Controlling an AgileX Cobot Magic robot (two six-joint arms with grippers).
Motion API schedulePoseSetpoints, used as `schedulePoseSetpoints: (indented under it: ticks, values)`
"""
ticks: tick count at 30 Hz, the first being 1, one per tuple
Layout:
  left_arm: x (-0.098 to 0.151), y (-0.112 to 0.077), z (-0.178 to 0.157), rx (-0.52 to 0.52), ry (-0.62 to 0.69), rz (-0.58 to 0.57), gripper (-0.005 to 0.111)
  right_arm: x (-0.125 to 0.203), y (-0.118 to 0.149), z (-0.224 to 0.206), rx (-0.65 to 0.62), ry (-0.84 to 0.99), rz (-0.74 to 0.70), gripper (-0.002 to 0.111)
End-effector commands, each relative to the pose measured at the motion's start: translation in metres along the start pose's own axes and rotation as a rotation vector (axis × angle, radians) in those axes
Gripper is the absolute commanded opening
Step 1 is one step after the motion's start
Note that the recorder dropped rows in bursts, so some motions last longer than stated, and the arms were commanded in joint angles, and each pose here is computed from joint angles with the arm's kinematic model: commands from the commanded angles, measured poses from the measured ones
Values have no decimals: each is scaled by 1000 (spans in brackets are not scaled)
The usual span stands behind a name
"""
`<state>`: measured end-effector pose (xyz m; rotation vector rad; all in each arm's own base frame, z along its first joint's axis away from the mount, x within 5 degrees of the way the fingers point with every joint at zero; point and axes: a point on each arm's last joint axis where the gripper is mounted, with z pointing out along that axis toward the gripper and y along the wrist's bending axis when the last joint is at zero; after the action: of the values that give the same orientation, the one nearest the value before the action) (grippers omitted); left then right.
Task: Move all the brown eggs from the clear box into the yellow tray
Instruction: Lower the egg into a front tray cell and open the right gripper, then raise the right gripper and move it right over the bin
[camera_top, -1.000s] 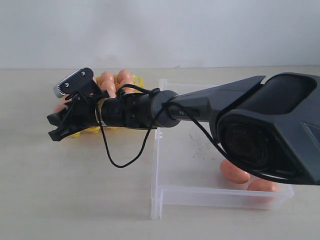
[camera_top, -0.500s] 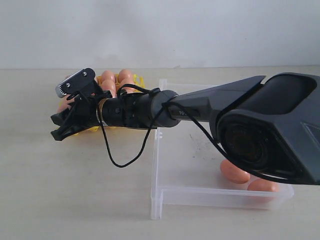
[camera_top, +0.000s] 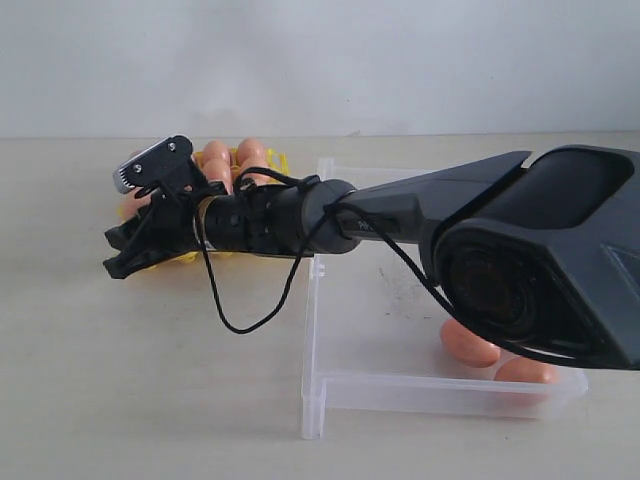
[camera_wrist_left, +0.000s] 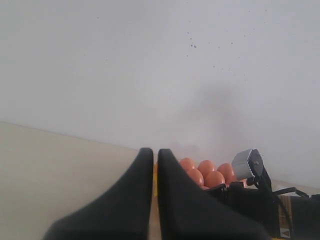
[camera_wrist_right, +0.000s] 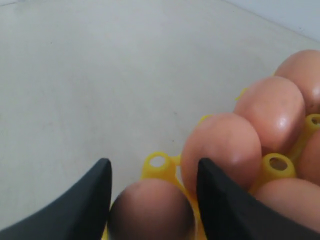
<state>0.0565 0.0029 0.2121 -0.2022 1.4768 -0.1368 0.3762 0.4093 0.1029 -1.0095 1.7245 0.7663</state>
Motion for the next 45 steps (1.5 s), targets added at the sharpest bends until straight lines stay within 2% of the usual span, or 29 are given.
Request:
schedulePoseSetpoints:
  ticks: [1, 5, 14, 15, 17, 20, 25, 28, 30, 33, 34, 36, 38, 40, 45]
  values:
    - [-1, 0, 0, 5, -4, 5, 4, -13, -3, -2, 18, -24, 12, 47]
    - [-1, 0, 0, 5, -4, 5, 4, -33, -5, -10, 54, -38, 5, 47]
    - [-1, 0, 0, 5, -4, 5, 4, -95, -12, -48, 261, -43, 181, 47]
    - [-1, 0, 0, 5, -4, 5, 4, -101, -11, -54, 287, -36, 166, 46]
    - [-1, 0, 0, 5, -4, 5, 4, -111, -9, -65, 348, -7, 110, 36]
    - [-1, 0, 0, 5, -4, 5, 4, -125, -13, -89, 522, 120, -56, 1]
    - [-1, 0, 0, 5, -4, 5, 4, -131, -33, -134, 803, 470, -282, 0]
    - [-1, 0, 0, 5, -4, 5, 4, -122, -51, -160, 894, 723, -323, 0]
    - [-1, 0, 0, 5, -4, 5, 4, -110, -67, -178, 885, 899, -257, 0]
    - [-1, 0, 0, 5, -4, 5, 4, -89, -89, -205, 785, 1076, -21, 0]
    - [-1, 0, 0, 5, -4, 5, 4, -85, -97, -209, 734, 1090, 25, 0]
    - [-1, 0, 0, 5, -4, 5, 4, -73, -112, -220, 637, 1079, 207, 0]
    - [-1, 0, 0, 5, -4, 5, 4, -62, -118, -229, 495, 1069, 331, 0]
    - [-1, 0, 0, 5, -4, 5, 4, -55, -111, -232, 352, 1066, 360, 0]
    - [-1, 0, 0, 5, -4, 5, 4, -27, -92, -248, 277, 1187, 329, 0]
